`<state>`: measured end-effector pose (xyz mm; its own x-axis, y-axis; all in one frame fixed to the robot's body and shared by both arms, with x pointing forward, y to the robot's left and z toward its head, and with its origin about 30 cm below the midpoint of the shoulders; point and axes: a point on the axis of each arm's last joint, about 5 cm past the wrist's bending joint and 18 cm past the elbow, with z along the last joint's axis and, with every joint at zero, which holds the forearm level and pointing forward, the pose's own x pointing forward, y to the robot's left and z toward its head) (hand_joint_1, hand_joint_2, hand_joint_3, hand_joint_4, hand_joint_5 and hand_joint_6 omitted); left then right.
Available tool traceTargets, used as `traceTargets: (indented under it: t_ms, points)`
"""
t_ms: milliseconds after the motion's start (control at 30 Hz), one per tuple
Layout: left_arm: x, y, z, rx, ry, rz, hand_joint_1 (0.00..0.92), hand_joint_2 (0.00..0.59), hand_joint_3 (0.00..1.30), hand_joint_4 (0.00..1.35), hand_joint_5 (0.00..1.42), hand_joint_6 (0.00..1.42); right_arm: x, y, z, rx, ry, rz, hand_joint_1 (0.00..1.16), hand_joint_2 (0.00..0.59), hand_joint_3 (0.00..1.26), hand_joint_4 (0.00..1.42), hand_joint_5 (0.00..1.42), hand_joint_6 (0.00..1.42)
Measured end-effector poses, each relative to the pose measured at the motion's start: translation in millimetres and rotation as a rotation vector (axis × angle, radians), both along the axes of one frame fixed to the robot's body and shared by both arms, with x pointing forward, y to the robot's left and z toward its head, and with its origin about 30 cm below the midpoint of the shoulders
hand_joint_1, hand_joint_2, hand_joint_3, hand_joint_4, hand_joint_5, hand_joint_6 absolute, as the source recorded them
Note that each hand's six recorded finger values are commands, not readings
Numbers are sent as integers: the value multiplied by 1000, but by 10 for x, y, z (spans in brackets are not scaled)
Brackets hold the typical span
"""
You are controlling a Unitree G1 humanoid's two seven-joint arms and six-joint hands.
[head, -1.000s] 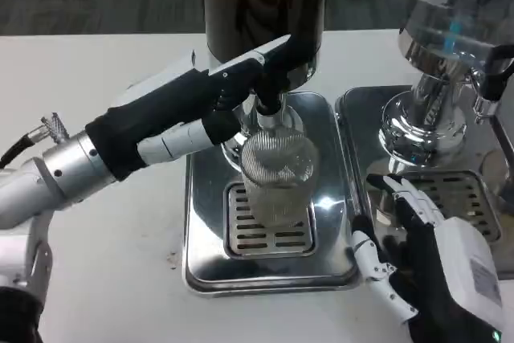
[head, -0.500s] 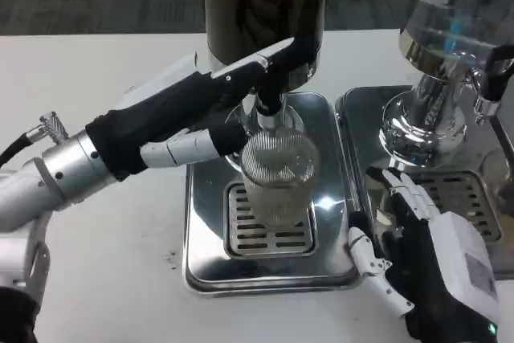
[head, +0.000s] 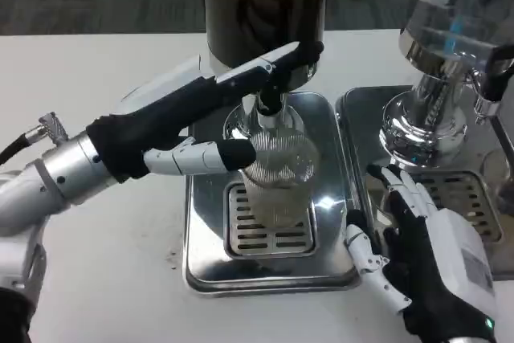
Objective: Grasp the cup under the faucet to collect the drink, then remove the cup.
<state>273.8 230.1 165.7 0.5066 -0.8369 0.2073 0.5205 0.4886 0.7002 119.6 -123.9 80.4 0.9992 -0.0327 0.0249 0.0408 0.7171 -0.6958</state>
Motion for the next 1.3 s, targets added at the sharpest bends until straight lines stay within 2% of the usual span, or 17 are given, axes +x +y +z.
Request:
traceTargets:
  t_ms: [100, 300, 433, 567, 833, 1033, 1300]
  points:
    - [-3, 0, 6, 10, -12, 3, 0, 62, 49, 0, 0, 98, 11, 2, 4, 5, 7, 1, 229, 431, 105, 23, 15, 160]
    - [-8, -9, 9, 16, -27, 4, 0, 65, 49, 0, 0, 101, 34, 3, 14, 46, 28, -1, 336, 345, 84, 1, 15, 144]
    - [-11, -10, 12, 21, -35, 4, 0, 67, 49, 0, 0, 102, 61, -4, 30, 69, 37, 4, 396, 313, 65, 0, 15, 129]
    - [-16, -12, 17, 33, -51, 10, 0, 68, 49, 0, 0, 103, 91, -9, 50, 92, 41, 14, 418, 363, 44, 0, 1, 113]
    - [-26, -7, 28, 53, -79, 20, 0, 68, 49, 0, 0, 103, 158, -27, 98, 123, 39, 39, 505, 339, 6, 0, 0, 68]
    - [-14, -18, 65, 87, -116, 22, 0, 68, 49, 0, 0, 103, 215, -31, 134, 140, 40, 70, 527, 329, 0, 0, 0, 52]
    - [-21, -36, 81, 122, -164, 27, 0, 66, 49, 0, 0, 103, 237, -40, 143, 157, 62, 79, 541, 330, 0, 0, 0, 48]
